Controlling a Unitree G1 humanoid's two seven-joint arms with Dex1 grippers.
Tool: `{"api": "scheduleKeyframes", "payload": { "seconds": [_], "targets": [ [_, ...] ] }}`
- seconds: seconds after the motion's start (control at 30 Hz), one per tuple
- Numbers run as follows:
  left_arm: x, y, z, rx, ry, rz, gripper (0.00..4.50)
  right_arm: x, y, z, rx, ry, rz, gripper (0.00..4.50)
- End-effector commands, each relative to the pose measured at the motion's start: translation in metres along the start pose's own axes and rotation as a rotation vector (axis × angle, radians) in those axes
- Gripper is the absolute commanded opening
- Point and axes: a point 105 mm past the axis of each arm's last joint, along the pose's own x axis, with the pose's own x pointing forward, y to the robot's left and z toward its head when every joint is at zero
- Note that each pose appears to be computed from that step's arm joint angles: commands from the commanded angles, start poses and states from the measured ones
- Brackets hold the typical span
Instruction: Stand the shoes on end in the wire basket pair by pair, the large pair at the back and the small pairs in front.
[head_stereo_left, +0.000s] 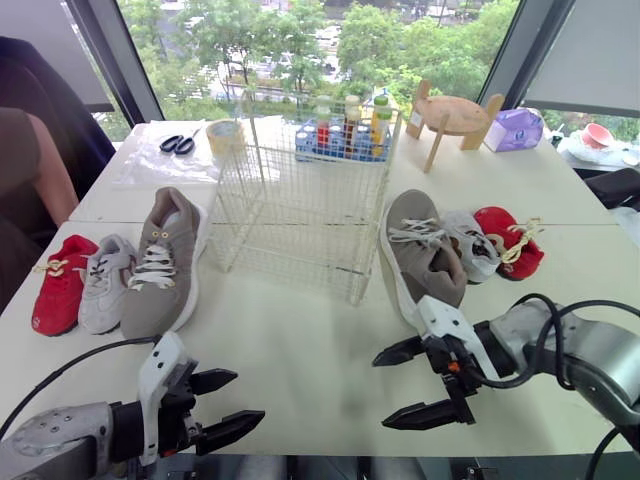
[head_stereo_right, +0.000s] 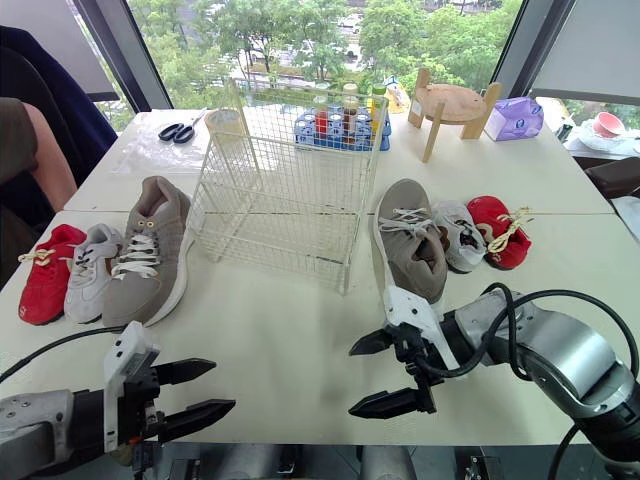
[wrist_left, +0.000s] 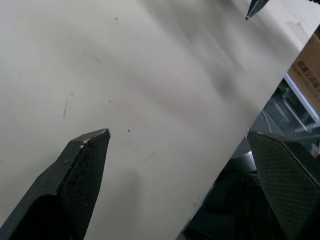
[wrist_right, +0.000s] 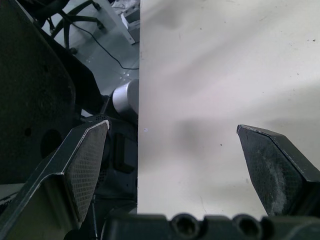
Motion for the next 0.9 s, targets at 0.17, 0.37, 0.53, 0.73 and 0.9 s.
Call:
{"api": "scheduleKeyframes", "payload": {
  "seconds": [0.17,0.37,0.53,0.73,0.9],
  "targets": [
    [0.002,0.003,0.003,0.045,-0.008,0.018,4.48,0.0,0.0,0.0,-0.038,0.003,0.003,4.46],
    [0.003,0.002,0.003,0.038,-0.02,0.019,4.48,0.0,-0.001,-0.002,-0.052,0.011,0.0,4.46],
    [0.003,0.0,0.005,0.028,-0.041,0.005,4.48,-0.001,-0.003,0.001,-0.039,-0.007,-0.003,4.46],
    [0.003,0.009,0.008,0.048,-0.042,0.051,4.48,-0.009,-0.014,0.012,-0.092,0.012,-0.053,4.46],
    [-0.012,0.019,0.027,0.102,-0.049,0.063,4.48,-0.048,-0.022,0.083,-0.244,-0.068,-0.147,4.46]
  ]
}}
